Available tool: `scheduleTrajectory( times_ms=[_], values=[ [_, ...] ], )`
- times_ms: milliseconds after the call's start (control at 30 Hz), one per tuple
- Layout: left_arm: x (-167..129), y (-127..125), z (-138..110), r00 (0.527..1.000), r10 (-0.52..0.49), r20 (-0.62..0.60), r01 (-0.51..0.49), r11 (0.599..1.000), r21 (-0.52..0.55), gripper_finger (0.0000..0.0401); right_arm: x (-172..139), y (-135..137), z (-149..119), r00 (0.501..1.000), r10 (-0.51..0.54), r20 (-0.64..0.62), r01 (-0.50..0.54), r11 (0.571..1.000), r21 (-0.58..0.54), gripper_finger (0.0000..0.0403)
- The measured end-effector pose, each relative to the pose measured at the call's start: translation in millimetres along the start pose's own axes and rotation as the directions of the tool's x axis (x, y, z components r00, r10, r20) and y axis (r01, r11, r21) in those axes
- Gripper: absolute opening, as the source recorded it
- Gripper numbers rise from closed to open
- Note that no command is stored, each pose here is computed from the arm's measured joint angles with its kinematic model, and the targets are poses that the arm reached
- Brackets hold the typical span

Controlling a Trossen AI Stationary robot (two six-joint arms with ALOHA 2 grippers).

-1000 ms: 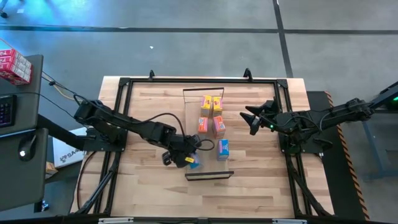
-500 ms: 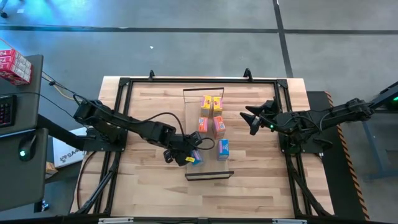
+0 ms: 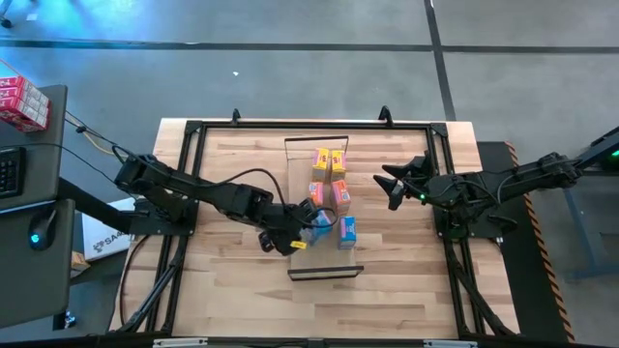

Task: Stack cereal on shelf
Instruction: Stack the blue cereal box on the shelf aligned with the other blue cereal box

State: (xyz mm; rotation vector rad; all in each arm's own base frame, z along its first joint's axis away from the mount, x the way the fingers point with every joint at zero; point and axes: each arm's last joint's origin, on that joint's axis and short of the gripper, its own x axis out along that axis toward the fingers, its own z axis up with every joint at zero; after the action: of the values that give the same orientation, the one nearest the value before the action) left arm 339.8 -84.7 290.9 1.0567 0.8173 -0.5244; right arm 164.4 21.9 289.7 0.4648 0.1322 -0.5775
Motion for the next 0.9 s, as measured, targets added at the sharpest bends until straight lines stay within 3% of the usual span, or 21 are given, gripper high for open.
scheduleTrajectory(
  times_ms=[333, 467, 567, 633, 733, 900],
  values=[
    [-4.7, 1.2, -2.7, 0.998, 0.039, -0.052, -0.041, 0.999, -0.033, 0.0223, 0.0, 0.0, 0.0, 1.0, 0.0, 0.0, 0.0, 1.0, 0.0, 0.0236],
    [-18.6, 2.2, -6.7, 0.997, 0.057, -0.059, -0.063, 0.992, -0.108, 0.0221, 0.0, 0.0, 0.0, 1.0, 0.001, 0.0, -0.001, 1.0, 0.0, 0.0236],
    [-41.8, 8.6, -13.3, 0.993, 0.117, -0.032, -0.121, 0.961, -0.25, 0.021, 0.0, 0.0, 0.0, 1.0, 0.0, -0.001, 0.0, 1.0, 0.0, 0.0236],
    [-59.6, 15.5, -21.5, 0.987, 0.157, 0.014, -0.137, 0.9, -0.413, 0.0195, 0.0, -0.2, -0.3, 1.0, -0.001, -0.003, 0.001, 1.0, -0.003, 0.0236],
    [-77.7, 20.9, -43.5, 0.972, 0.219, 0.09, -0.104, 0.736, -0.669, 0.0151, 0.0, -0.2, -0.3, 1.0, -0.001, -0.003, 0.001, 1.0, -0.003, 0.0236],
    [-69.3, -2.9, -75.3, 0.935, 0.34, 0.102, -0.088, 0.501, -0.861, 0.0026, 0.4, -0.3, -1.0, 1.0, -0.006, -0.006, 0.006, 1.0, -0.008, 0.0236]
  ],
)
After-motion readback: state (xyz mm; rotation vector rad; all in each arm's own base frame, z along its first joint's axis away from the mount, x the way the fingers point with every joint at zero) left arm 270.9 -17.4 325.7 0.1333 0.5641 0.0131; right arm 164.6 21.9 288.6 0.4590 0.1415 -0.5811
